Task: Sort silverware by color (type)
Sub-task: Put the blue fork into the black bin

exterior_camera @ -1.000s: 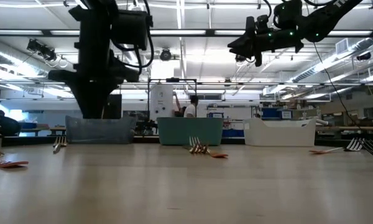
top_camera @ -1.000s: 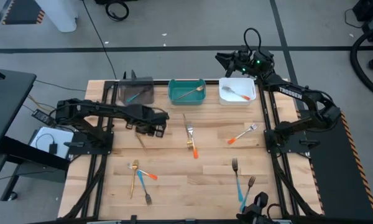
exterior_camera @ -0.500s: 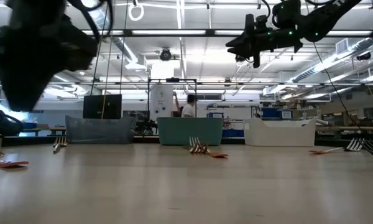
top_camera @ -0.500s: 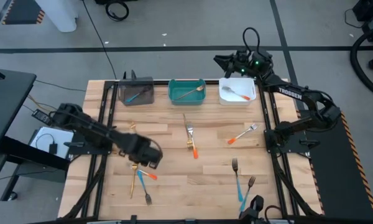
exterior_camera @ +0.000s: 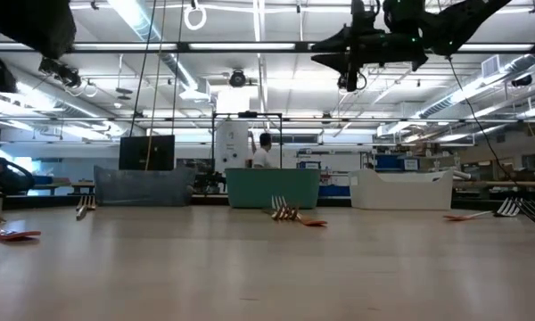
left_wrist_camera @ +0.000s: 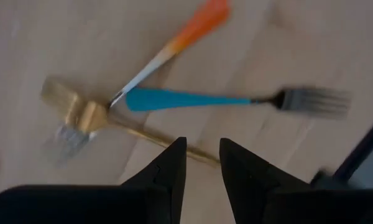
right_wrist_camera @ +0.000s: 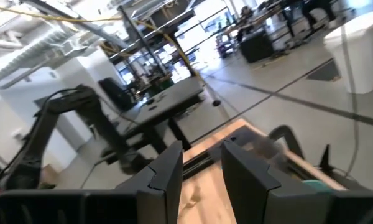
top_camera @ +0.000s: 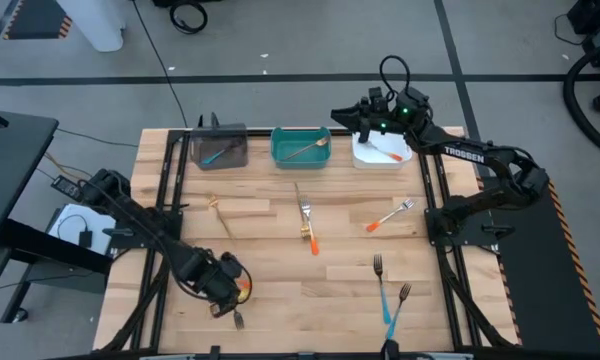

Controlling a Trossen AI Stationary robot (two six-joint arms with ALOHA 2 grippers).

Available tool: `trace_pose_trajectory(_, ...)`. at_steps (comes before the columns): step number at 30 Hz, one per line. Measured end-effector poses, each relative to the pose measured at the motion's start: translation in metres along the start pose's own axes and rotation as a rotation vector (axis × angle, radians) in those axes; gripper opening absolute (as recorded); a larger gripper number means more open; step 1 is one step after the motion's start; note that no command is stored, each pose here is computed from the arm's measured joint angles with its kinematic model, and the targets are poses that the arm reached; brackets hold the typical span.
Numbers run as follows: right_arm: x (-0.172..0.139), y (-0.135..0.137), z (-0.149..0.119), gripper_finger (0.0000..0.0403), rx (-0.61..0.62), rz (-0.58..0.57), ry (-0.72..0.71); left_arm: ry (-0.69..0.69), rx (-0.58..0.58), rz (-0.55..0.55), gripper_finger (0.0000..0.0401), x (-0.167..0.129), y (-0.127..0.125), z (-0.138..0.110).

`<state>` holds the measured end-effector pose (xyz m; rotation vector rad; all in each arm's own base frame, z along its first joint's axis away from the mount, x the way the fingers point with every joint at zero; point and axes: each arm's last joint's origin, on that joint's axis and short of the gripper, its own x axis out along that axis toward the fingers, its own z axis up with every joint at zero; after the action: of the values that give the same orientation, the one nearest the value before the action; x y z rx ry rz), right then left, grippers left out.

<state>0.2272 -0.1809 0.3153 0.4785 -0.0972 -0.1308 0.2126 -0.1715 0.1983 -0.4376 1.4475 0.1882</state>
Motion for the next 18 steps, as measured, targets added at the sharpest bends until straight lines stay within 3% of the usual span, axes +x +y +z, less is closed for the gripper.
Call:
trace_pose_trajectory(10,0.015,0.027,-0.015,0.0117,0.016,0.106,0.056,-0.063,0.852,0.028,0.0105,0.000,-0.002,0.003)
trace_pose_trajectory(15,0.020,0.037,-0.021,0.0117,0.043,0.144,0.079,-0.133,1.083,0.033,0.0105,0.001,-0.007,0.007)
trace_pose_trajectory(18,0.022,0.042,-0.024,0.0117,0.045,0.162,0.089,-0.153,1.160,0.037,0.0105,0.008,-0.012,0.010)
